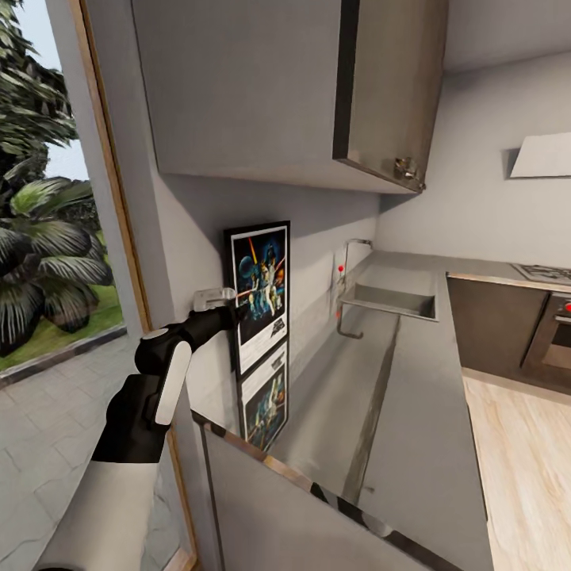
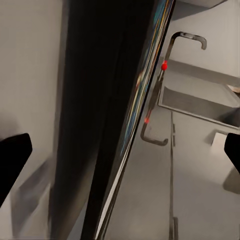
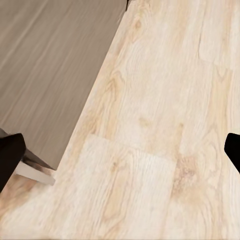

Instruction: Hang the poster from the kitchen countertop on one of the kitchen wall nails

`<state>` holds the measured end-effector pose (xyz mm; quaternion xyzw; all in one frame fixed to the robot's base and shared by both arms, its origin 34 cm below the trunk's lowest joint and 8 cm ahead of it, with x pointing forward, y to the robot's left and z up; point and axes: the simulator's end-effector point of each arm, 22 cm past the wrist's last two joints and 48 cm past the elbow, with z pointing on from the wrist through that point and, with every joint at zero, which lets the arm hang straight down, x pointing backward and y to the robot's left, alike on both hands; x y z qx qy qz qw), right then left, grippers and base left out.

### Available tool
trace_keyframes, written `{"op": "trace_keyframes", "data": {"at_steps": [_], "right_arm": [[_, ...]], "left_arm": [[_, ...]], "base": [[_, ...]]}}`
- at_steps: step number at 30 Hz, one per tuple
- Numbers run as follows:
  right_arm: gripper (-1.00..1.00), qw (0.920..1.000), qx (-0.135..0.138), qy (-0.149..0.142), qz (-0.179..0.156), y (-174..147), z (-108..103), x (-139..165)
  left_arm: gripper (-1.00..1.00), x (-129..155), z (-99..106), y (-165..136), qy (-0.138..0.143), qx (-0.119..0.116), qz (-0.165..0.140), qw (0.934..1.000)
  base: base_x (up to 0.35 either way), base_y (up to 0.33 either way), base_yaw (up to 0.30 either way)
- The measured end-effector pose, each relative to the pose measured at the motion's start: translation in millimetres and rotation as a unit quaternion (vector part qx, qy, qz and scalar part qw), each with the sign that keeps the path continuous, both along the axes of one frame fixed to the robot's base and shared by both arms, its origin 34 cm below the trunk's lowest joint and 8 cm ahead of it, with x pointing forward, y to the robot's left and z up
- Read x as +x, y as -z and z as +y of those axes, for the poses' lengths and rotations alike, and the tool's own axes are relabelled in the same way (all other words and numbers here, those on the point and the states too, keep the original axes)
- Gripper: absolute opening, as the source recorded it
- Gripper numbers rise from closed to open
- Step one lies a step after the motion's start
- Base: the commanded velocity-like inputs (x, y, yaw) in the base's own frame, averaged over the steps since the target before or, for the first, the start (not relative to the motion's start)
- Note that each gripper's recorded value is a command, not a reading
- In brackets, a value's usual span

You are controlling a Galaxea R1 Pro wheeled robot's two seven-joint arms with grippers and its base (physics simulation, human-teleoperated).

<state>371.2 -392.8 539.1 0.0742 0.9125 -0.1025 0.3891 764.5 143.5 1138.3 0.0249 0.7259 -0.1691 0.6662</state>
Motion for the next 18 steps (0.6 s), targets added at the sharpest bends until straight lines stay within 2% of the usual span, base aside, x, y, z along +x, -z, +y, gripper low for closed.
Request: {"op": "trace_keyframes", "data": {"at_steps": [7,13,18], "right_arm": [[1.0,1.0,0.0,0.0,0.0,0.0,-0.1,0.0],[1.0,1.0,0.0,0.0,0.0,-0.1,-0.2,0.0],[1.0,1.0,0.0,0.0,0.0,0.1,-0.1,0.0]], "left_arm": [[1.0,0.1,-0.1,0.1,0.0,0.0,0.0,1.0],[1.0,0.0,0.3,-0.1,-0.001,0.001,0.0,1.0],[1.0,0.3,0.4,0.2,-0.001,0.001,0.0,1.0]], "base": [[0.036,-0.01,0.0],[0.146,-0.1,0.0],[0.038,-0.026,0.0]]}}
